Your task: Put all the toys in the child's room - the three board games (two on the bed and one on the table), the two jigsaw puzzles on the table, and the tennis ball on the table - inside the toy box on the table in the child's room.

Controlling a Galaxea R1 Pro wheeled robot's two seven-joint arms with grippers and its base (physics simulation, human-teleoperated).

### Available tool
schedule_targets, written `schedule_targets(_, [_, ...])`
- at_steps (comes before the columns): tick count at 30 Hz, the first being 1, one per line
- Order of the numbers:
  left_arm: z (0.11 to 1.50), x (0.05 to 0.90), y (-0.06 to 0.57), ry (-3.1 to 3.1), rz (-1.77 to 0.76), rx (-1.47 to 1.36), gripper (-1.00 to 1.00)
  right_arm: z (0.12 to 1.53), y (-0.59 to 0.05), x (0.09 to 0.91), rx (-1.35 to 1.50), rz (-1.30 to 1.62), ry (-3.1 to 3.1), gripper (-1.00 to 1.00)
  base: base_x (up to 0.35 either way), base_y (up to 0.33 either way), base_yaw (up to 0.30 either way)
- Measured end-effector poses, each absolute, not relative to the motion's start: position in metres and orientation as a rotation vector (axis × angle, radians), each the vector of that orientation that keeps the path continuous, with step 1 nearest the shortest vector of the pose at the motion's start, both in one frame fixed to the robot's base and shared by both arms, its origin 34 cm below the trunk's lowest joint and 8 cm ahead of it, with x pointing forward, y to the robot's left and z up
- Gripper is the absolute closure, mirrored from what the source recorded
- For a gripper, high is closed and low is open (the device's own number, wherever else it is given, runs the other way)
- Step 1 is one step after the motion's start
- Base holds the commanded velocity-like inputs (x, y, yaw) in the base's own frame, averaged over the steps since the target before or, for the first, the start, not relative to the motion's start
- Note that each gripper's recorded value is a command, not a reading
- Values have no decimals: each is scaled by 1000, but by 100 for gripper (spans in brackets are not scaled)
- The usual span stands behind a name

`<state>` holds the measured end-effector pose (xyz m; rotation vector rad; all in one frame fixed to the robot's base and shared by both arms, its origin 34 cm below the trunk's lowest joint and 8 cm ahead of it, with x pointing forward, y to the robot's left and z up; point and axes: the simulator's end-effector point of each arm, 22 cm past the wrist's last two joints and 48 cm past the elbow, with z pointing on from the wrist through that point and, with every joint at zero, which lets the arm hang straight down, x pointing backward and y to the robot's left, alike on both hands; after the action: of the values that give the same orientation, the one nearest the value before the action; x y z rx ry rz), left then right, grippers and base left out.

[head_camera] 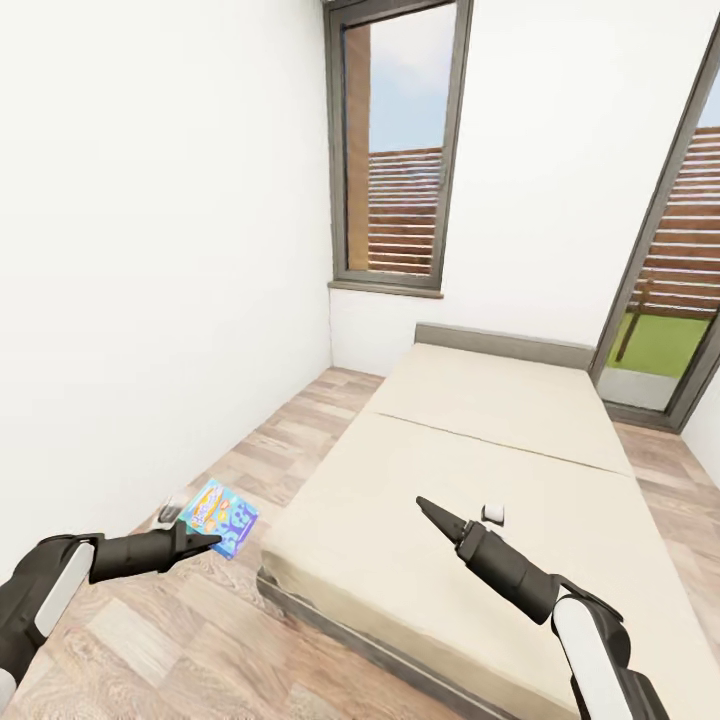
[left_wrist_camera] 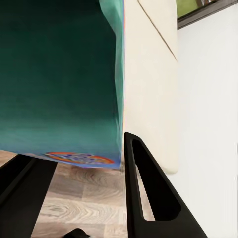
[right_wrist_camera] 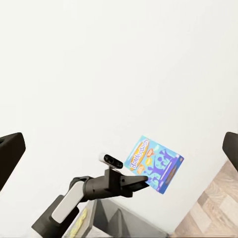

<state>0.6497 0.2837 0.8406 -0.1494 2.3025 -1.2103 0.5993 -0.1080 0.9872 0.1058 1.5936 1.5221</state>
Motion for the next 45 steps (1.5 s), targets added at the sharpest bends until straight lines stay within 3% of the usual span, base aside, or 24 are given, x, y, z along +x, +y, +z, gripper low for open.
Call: schedule_targets(45, [883, 655, 261, 2174, -1367, -193, 100, 972, -143, 616, 196, 1358, 1669, -100, -1, 6, 19])
